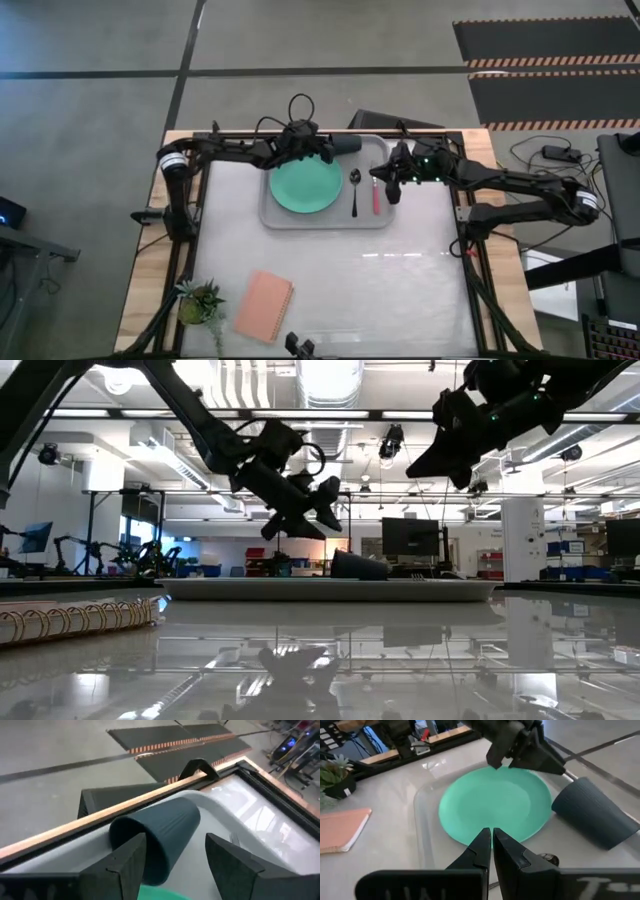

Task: Pick and place plate/cup/fork/spoon on tray
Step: Put the black cup to the right of the green plate on the gray food tray

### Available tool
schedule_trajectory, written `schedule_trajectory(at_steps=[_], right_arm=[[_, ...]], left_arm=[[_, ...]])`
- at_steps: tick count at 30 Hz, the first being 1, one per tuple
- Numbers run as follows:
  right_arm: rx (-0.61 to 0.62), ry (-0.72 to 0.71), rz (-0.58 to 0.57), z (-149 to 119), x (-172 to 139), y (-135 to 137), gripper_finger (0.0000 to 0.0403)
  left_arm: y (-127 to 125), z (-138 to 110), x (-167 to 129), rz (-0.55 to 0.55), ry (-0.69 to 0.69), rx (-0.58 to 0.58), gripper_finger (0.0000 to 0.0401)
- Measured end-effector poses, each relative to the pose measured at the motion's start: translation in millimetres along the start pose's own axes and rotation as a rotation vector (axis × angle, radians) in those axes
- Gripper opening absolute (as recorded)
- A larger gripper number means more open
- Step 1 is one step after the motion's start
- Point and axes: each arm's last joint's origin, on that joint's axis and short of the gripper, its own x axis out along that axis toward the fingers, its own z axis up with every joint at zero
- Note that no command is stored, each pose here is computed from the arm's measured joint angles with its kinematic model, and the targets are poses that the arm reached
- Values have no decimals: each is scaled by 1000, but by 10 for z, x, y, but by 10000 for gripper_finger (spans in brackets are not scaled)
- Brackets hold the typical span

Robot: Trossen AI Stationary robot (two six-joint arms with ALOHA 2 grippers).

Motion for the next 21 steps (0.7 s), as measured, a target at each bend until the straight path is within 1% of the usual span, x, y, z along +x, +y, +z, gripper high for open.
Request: schedule_trajectory(at_steps=[5,7,13,16,21], right_arm=[[4,16,-2,-21,33,-10,9],[5,22,-2,-29,44,-13,9],[2,25,-2,-32,45,-14,8],[-4,25,-2,-32,45,-14,9],[-3,27,-3,-34,45,-14,9]], left_arm=[[60,-128,92,18,38,-44,187],[62,-140,117,11,25,-49,187],[83,-212,174,7,50,-49,187],[78,-216,223,-6,26,-51,187],[87,-260,294,-9,28,-50,187]])
